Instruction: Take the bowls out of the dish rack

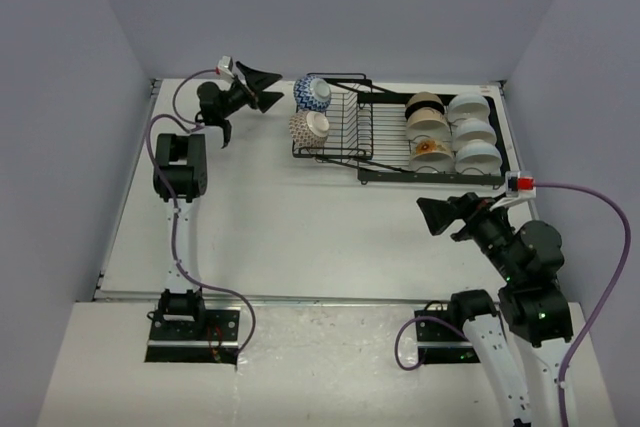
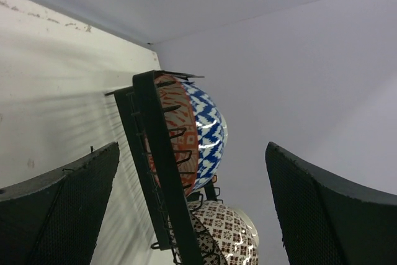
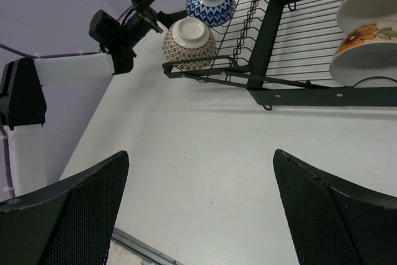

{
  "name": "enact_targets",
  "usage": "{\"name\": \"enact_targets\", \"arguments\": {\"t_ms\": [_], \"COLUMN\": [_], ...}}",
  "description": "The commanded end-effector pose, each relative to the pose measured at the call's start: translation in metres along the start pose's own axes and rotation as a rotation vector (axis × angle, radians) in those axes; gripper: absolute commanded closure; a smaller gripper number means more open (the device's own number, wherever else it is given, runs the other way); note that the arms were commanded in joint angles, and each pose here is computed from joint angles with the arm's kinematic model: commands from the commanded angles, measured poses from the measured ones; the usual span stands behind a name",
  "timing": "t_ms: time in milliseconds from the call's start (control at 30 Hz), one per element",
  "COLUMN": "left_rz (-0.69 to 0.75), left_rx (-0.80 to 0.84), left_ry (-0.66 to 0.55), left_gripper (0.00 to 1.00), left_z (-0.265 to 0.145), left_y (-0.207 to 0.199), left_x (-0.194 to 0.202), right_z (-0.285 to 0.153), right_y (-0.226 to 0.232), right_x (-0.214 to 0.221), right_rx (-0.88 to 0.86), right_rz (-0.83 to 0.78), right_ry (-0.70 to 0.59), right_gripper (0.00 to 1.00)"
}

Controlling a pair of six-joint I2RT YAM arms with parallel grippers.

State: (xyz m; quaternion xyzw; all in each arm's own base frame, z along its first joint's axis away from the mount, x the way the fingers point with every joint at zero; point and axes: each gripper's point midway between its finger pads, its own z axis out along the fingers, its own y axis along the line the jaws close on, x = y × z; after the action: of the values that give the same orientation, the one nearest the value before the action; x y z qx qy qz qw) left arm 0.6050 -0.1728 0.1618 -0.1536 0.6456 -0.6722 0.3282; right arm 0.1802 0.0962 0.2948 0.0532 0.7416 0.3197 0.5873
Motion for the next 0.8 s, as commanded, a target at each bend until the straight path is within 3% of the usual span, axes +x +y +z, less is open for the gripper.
{"name": "enact_targets", "arguments": {"t_ms": [0,600,767], "left_rz": [0.103,-0.031,-0.071], "left_rx": [0.145,0.184,0.264], "left_ry": [0.044,0.117,0.127], "left_gripper": [0.00,0.03,0.06], "left_z": [0.006,0.034,0.029], "left_y": [-0.053,-0.051,-0.063], "left_x": [-0.004,0.021,0.027], "right_z": [0.003,-0.004,-0.005], "right_y": [0.004,0.003,0.004], "right_x": [-0.009,-0.014,-0.015], "right_rx": [-0.009,0.017,0.013], "right_rz": [-0.018,-0.022,-0.021], "right_ry": [-0.013,-0.030,-0.036], "right_gripper": [0.01,0.01,0.01]}}
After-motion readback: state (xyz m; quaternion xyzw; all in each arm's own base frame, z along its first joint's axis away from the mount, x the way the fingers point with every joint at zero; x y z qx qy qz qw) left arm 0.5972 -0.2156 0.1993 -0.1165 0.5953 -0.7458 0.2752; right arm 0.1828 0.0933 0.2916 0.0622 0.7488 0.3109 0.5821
